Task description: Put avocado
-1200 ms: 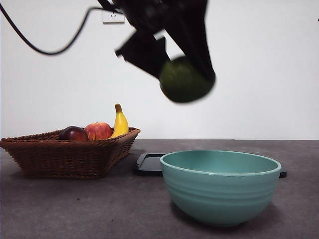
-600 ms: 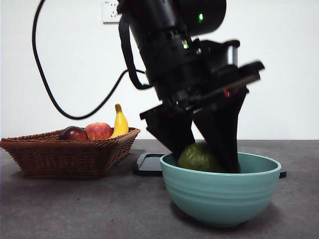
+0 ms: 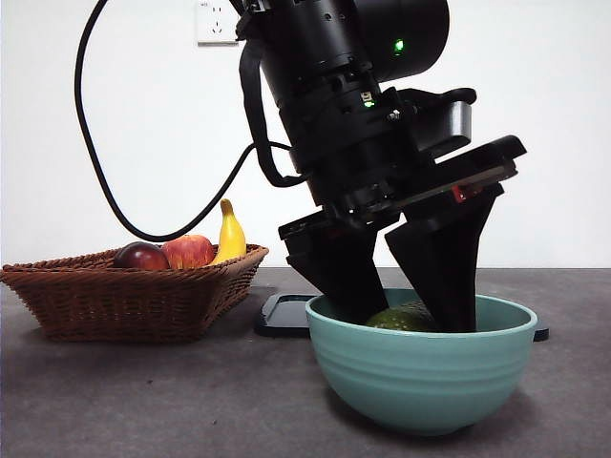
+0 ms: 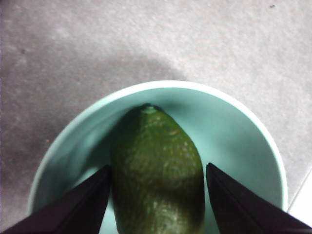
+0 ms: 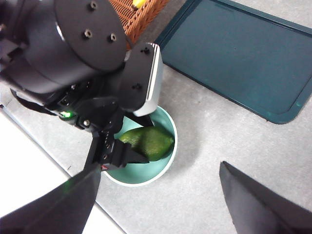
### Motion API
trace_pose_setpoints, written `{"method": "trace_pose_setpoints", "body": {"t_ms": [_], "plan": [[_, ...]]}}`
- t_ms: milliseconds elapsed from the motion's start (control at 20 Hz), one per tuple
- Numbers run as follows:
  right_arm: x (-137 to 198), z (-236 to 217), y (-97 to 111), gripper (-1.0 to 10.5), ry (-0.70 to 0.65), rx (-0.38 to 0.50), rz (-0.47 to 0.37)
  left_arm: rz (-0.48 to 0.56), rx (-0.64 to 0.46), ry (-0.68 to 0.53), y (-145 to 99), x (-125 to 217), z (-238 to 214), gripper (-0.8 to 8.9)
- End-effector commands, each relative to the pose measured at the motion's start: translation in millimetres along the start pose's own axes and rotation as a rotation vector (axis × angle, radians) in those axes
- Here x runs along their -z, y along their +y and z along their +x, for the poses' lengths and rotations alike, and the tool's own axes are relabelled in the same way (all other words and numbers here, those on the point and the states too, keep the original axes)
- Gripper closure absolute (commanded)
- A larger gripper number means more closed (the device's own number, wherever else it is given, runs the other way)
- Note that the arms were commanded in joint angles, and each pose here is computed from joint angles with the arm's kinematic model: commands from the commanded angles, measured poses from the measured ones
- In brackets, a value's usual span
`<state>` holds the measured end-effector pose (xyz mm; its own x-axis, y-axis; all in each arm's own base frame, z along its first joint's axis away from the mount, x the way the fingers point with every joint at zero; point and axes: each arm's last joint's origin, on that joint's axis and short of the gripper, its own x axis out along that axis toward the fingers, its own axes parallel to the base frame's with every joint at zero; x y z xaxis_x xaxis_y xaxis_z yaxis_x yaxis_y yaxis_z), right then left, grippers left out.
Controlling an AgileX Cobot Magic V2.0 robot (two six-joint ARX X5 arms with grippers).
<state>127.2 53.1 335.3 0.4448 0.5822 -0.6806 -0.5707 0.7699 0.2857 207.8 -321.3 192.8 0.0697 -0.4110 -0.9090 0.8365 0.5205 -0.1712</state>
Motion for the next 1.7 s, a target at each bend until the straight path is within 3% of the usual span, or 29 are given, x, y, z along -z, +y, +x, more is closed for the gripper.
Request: {"method": "trace_pose_setpoints", "body": {"t_ms": [50,350,700,1000,1250,1700], "plan": [[-5,-3,2,5.5,-0.020,-0.002,-0.002,0.030,0.006,0.003,-7,-3,7,4.97],[-5,-3,2,5.5,-0.020,-0.002,-0.002,0.037,0.007,-0.062,-10,-10,-16,4.98],[-5,-3,2,5.5,-0.020,-0.002,-0.002,-0.021,-0.030,-0.271,9,-9,-104,4.99],[-5,-3,2,5.5,-0.020,-0.002,-0.001,-0.154,-0.134,-0.445,47,23,-193,5.02],[-5,-3,2,5.5,-0.020,-0.002,-0.002,-0.213,-0.200,-0.484,60,65,-235,5.02],[-8,5,-2,5.5,0.014,-0.008,0.015,-0.249,0.119,-0.406,42,156,-192,5.03]]}}
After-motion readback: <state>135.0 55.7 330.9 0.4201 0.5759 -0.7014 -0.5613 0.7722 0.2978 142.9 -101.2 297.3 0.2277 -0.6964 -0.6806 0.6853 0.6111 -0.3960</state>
